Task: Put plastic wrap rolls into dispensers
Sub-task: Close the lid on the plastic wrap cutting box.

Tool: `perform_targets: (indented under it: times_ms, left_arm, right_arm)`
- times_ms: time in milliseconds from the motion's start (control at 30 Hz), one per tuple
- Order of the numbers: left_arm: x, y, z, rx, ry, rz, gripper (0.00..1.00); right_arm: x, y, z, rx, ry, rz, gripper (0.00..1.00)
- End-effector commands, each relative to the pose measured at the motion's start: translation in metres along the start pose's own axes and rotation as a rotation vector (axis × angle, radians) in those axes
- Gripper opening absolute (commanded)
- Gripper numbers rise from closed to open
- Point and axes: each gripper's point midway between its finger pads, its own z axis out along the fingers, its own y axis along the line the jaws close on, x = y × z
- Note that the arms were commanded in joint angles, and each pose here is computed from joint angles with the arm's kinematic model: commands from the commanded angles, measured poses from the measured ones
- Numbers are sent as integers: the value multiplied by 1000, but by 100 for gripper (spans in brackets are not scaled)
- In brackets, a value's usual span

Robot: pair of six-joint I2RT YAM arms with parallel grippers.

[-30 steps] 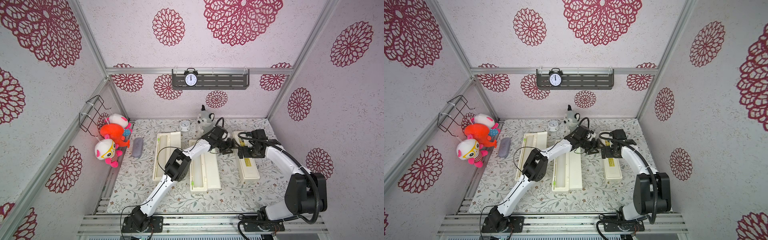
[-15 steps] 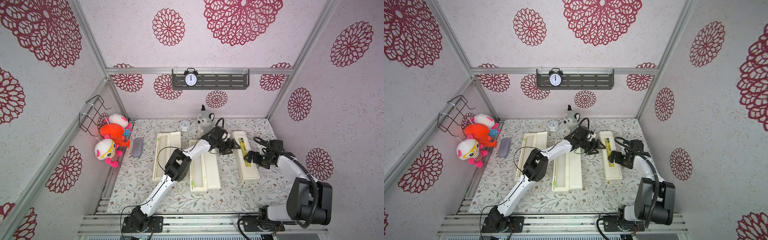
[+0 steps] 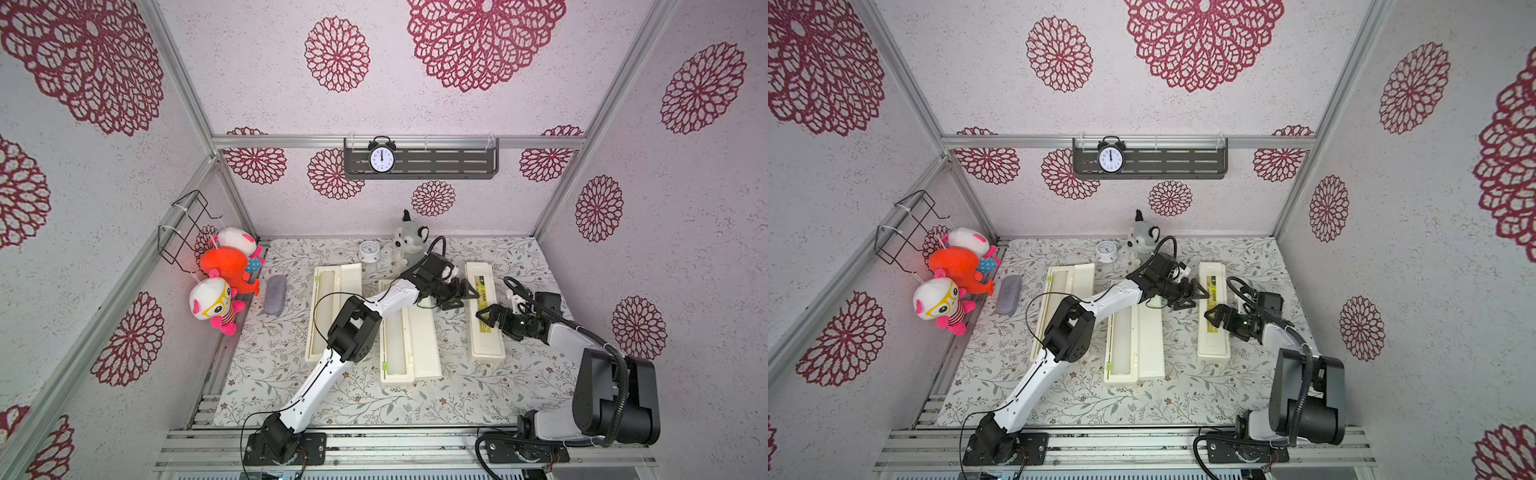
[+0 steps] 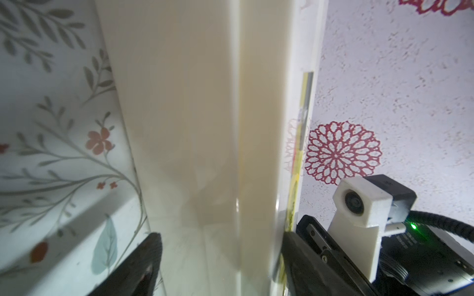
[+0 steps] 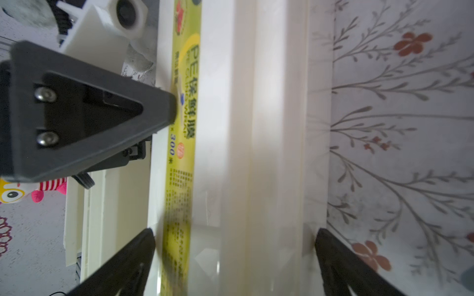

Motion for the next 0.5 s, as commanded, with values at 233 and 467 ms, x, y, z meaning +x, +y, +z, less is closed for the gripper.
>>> perform_targets:
  times_ms: [233,467]
  left_arm:
    - [23,30,1,-83,48,-58,77]
    - [36,29,-2,-93,52,-56,77]
  right_arm:
    - [42,52,1,-186,60,82,86]
    - [54,57,-2,-201,16,166,83]
